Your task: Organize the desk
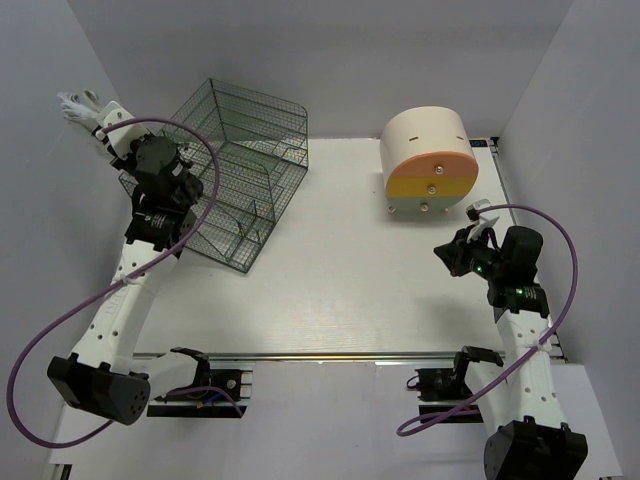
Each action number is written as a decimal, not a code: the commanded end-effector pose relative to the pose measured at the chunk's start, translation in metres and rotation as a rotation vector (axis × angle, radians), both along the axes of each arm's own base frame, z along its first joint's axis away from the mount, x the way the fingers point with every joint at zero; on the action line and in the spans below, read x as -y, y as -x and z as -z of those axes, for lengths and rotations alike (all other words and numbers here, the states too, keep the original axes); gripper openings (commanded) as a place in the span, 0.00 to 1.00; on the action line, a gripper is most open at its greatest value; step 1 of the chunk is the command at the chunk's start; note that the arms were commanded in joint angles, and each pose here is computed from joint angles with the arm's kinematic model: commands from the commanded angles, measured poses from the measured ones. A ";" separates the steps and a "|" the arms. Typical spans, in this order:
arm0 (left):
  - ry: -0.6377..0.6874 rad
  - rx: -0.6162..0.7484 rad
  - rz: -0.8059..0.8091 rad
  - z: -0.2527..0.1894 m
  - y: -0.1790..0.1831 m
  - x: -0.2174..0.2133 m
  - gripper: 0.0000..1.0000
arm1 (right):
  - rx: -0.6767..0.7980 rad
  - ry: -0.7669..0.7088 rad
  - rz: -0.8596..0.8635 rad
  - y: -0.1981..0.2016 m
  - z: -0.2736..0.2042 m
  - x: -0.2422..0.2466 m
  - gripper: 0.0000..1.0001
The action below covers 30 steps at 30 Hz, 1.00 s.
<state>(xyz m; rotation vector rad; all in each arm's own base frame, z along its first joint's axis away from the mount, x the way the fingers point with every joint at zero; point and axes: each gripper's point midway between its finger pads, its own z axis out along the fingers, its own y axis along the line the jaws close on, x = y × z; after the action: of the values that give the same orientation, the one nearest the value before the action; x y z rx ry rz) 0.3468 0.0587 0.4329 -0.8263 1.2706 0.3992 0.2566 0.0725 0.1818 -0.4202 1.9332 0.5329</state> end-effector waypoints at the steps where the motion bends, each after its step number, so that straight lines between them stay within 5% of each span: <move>1: -0.012 0.079 -0.052 -0.031 0.017 -0.012 0.00 | 0.029 0.011 -0.012 -0.001 -0.007 -0.001 0.00; 17: -0.043 0.008 -0.085 -0.018 0.018 -0.015 0.00 | 0.017 0.012 -0.015 -0.002 -0.005 -0.001 0.00; 30: -0.056 -0.170 -0.112 0.040 -0.011 -0.008 0.00 | 0.018 0.016 -0.015 -0.003 -0.005 -0.001 0.00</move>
<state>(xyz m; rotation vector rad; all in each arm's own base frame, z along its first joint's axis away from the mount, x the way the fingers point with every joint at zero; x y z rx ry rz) 0.3623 0.0628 0.3812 -0.7795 1.4211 0.6367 0.2571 0.0734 0.1794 -0.4225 1.9422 0.5370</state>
